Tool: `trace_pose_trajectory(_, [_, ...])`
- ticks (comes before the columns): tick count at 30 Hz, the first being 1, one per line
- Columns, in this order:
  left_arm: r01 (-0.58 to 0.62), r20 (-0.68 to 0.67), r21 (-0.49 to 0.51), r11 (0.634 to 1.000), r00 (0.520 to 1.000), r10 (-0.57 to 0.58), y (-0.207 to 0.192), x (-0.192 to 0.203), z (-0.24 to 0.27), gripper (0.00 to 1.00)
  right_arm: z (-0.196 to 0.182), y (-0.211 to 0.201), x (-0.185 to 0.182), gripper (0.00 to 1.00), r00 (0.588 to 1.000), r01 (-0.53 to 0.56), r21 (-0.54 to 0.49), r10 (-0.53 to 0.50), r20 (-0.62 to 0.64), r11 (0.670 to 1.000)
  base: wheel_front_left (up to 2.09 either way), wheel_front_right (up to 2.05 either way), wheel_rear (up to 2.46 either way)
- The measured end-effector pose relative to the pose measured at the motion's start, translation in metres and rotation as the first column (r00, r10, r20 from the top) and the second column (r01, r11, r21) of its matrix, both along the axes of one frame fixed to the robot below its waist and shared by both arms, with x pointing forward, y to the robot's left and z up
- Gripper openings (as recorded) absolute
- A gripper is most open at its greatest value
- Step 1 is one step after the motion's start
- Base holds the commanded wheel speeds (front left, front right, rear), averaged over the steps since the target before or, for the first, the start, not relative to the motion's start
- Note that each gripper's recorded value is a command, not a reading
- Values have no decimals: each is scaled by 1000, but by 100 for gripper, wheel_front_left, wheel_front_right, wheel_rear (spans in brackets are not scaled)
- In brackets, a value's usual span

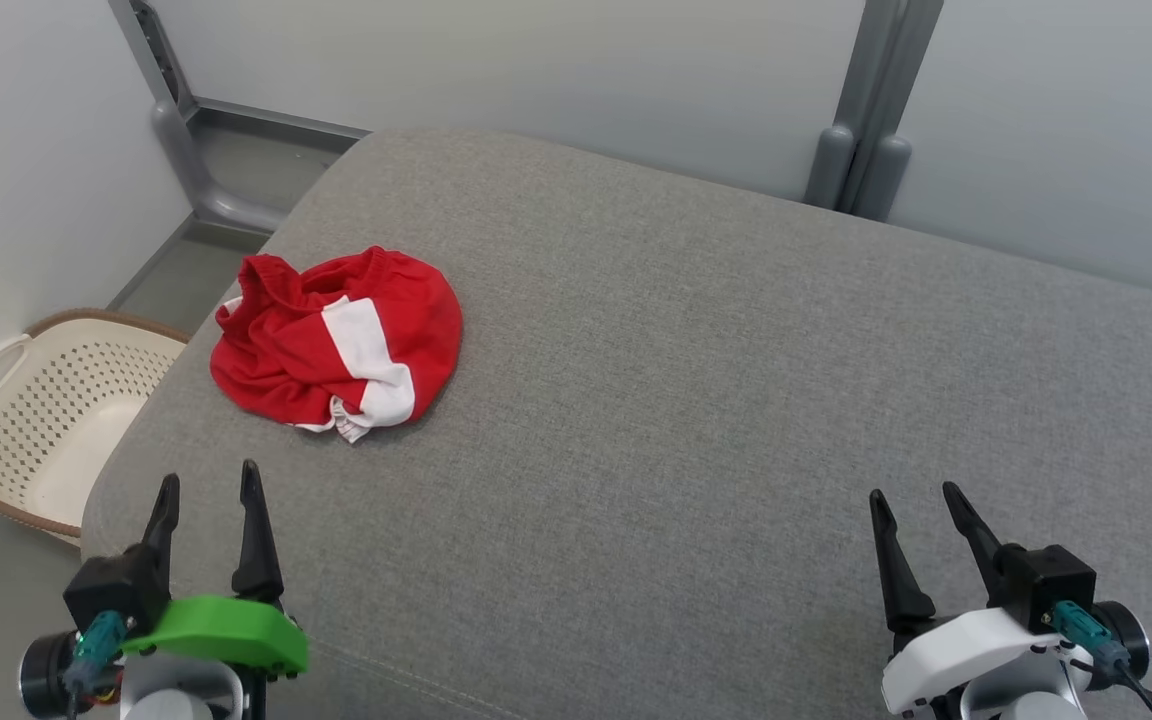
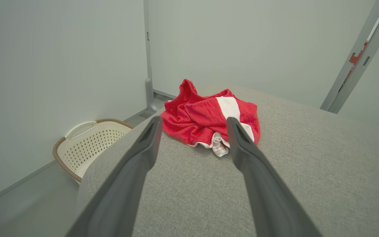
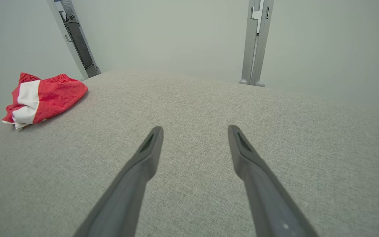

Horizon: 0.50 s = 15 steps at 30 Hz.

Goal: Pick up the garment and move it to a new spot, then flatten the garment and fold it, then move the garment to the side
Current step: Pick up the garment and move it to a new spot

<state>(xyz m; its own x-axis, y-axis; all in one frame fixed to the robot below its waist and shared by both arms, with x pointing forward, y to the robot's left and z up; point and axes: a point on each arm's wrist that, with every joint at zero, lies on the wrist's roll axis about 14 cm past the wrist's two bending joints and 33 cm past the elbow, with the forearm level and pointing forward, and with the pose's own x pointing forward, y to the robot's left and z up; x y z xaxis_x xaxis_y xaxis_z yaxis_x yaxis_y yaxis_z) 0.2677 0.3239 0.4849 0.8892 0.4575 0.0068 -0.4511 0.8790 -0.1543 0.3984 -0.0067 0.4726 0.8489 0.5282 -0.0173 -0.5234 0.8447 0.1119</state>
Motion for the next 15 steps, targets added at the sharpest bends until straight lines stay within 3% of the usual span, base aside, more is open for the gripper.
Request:
trace_pose_trajectory(8, [32,-73,-116,993,996,-41,7,65,-19,100,-7,-6,11,100,1000,-9,-29,9,7,1000,0,0,0])
trace_pose_trajectory(15, [24,-154,-275,961,986,-68,13,122,-31,100,-14,-28,24,100,1000,14,-68,-13,17,998,0,0,0])
